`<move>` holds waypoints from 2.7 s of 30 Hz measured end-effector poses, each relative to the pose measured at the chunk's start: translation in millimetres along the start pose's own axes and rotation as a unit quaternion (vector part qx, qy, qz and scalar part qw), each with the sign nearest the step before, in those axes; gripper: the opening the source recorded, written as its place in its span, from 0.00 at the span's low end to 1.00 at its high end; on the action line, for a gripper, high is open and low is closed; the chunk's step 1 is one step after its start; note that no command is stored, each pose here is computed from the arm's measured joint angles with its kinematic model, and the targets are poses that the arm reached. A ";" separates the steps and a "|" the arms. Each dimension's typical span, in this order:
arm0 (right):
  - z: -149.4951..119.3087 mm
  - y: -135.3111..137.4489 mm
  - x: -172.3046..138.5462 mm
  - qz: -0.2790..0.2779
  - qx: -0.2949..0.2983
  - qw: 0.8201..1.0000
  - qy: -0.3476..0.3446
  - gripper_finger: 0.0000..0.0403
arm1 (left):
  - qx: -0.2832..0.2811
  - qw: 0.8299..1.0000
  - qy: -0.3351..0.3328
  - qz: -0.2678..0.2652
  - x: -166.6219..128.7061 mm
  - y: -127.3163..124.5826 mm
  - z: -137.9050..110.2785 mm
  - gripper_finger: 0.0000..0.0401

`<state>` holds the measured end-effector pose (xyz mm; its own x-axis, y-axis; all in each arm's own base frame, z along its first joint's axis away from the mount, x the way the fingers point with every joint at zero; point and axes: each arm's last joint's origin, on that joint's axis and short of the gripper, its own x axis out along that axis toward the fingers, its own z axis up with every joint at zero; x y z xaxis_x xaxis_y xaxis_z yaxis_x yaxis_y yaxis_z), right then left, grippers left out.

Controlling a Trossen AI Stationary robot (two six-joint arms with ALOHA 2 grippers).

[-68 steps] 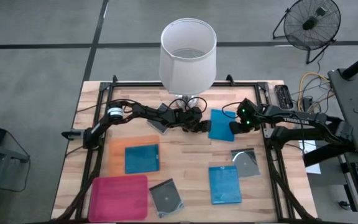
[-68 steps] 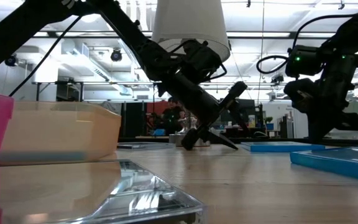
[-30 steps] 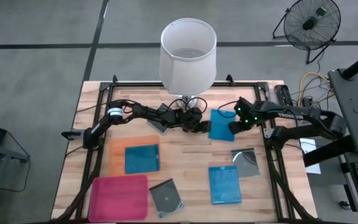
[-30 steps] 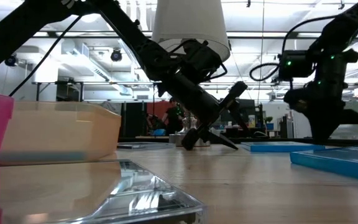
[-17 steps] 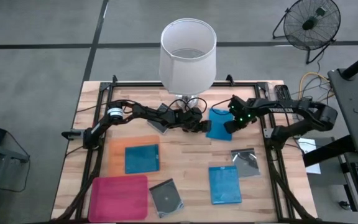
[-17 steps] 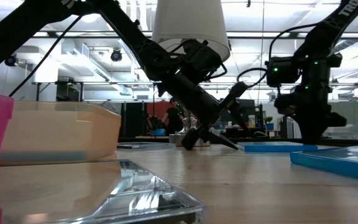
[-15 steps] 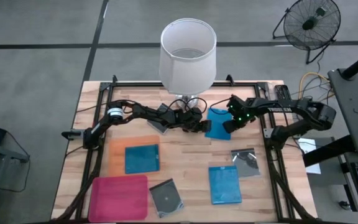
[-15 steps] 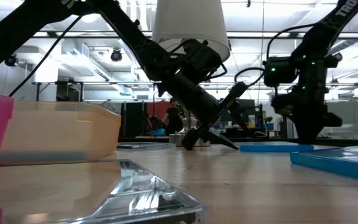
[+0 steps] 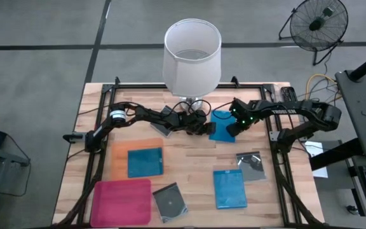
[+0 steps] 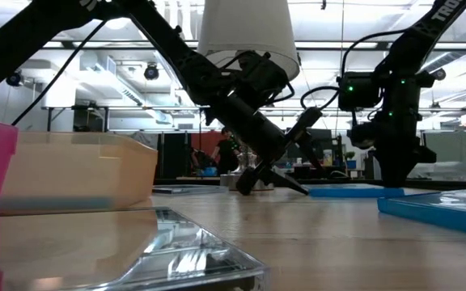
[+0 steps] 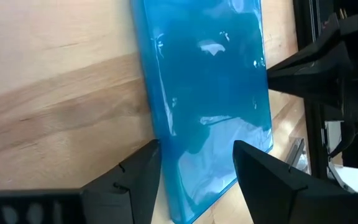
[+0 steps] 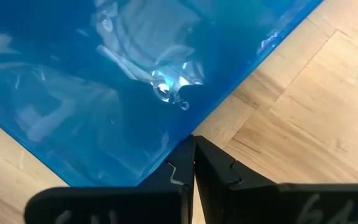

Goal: Pick & place jewel cases by type
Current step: Put the top blue cd case into the orange bin

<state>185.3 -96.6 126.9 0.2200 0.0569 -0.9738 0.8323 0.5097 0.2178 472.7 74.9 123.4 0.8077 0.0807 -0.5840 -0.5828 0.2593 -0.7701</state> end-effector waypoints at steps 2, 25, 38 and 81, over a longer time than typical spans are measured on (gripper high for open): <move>0.0 0.1 0.0 0.001 0.001 1.000 0.000 0.02 | -0.001 1.000 -0.002 -0.002 0.0 -0.3 0.2 0.45; -0.6 0.9 0.4 0.014 -0.001 1.000 0.008 0.02 | -0.022 0.999 0.022 -0.019 -0.8 -9.8 0.1 0.45; 5.3 7.9 1.1 0.067 -0.004 0.998 -0.009 0.02 | -0.022 0.993 0.056 -0.107 -2.9 -29.5 -3.0 0.45; -40.0 9.0 -172.1 0.121 -0.053 0.976 -0.175 0.02 | 0.081 0.971 0.190 -0.122 -56.4 -58.2 -3.9 0.00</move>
<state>134.5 -67.5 293.9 0.5790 -0.1000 -0.8092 0.6813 0.6046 0.4127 460.7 51.4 200.1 0.8108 -0.3547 -0.4656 -0.3316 0.3771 -0.8648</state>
